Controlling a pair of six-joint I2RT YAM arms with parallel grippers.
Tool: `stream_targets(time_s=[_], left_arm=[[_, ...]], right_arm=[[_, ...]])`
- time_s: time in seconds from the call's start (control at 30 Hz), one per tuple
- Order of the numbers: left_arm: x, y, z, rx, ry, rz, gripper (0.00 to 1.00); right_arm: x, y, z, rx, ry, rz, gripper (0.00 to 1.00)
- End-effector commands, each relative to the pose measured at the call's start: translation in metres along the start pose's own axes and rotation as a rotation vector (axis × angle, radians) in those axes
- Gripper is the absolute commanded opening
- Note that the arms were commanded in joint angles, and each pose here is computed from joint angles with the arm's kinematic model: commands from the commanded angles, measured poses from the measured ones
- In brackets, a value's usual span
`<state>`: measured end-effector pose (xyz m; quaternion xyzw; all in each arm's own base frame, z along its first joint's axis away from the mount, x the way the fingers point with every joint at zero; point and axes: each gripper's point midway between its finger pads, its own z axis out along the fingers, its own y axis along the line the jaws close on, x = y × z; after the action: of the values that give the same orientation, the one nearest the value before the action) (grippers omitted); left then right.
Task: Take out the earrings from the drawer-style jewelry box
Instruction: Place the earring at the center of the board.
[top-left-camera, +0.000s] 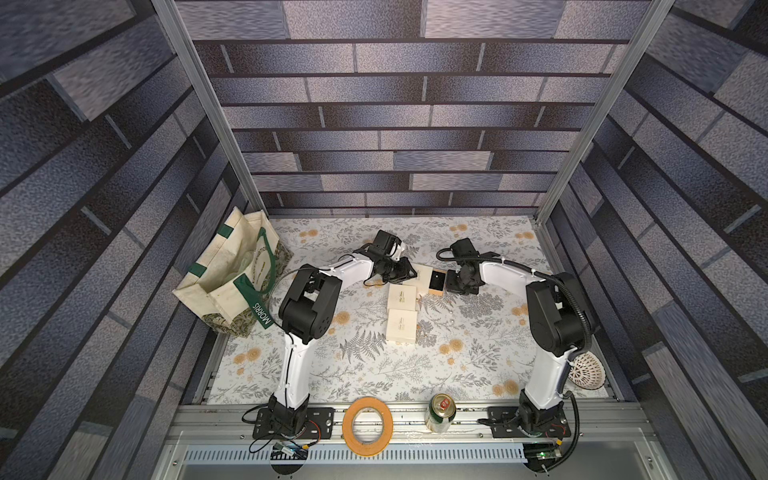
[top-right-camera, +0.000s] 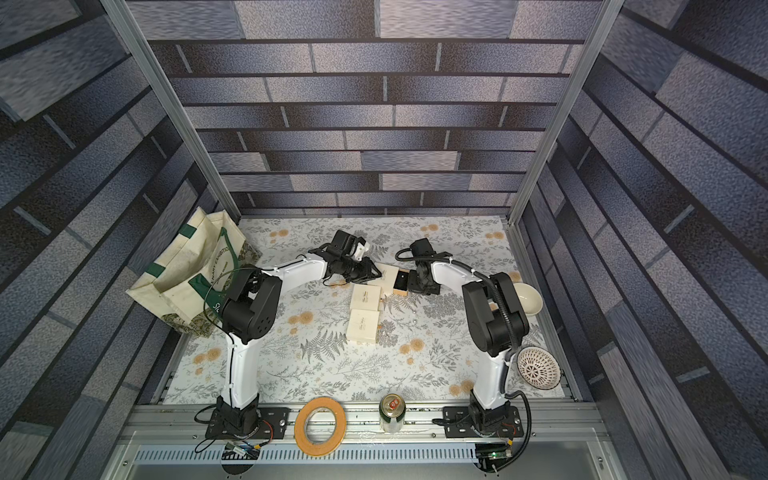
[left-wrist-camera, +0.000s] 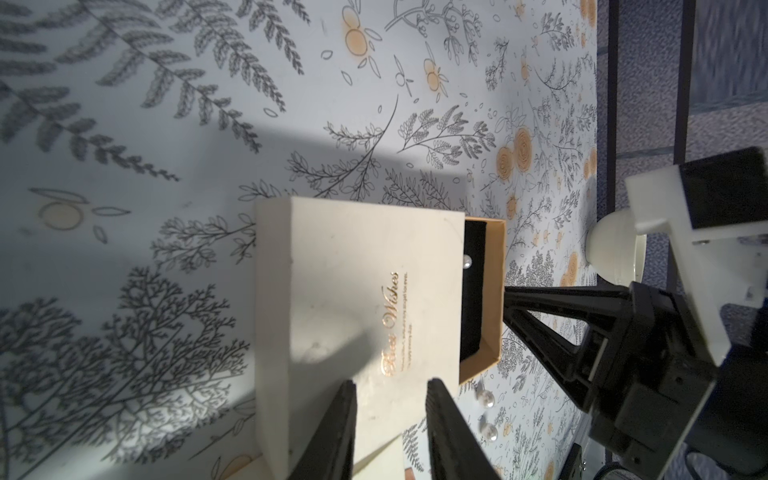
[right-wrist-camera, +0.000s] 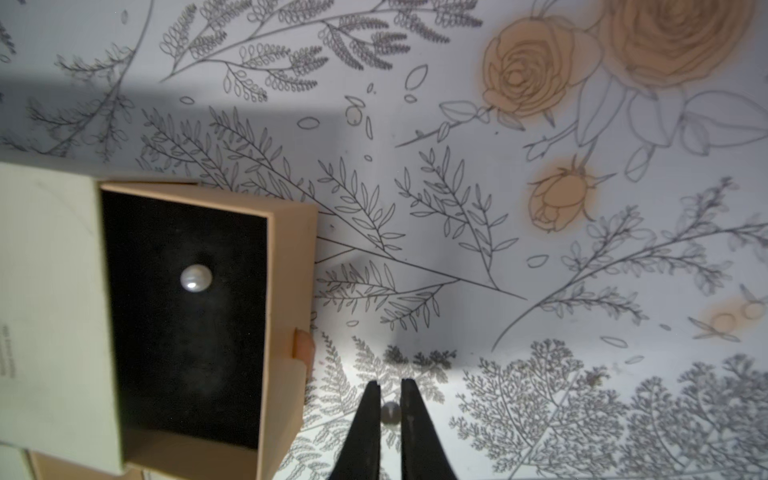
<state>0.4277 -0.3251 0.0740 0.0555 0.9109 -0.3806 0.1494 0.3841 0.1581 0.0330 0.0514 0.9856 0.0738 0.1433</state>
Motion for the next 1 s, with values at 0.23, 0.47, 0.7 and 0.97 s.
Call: stream_targets(time_s=[0.23, 0.47, 0.7, 0.97], left_arm=[[0.019, 0.027, -0.005, -0.098, 0.047, -0.06, 0.32], [0.02, 0.027, -0.005, -0.098, 0.048, -0.06, 0.32], [0.019, 0.026, -0.006, -0.094, 0.047, -0.058, 0.32], [0.019, 0.026, -0.007, -0.095, 0.045, -0.057, 0.32]], right_arm=[[0.002, 0.001, 0.011, -0.021, 0.022, 0.013, 0.15], [-0.001, 0.0, 0.01, -0.017, 0.019, 0.012, 0.24], [-0.012, 0.002, -0.012, -0.01, -0.02, -0.01, 0.3], [-0.04, 0.029, -0.05, -0.121, -0.104, -0.067, 0.3]])
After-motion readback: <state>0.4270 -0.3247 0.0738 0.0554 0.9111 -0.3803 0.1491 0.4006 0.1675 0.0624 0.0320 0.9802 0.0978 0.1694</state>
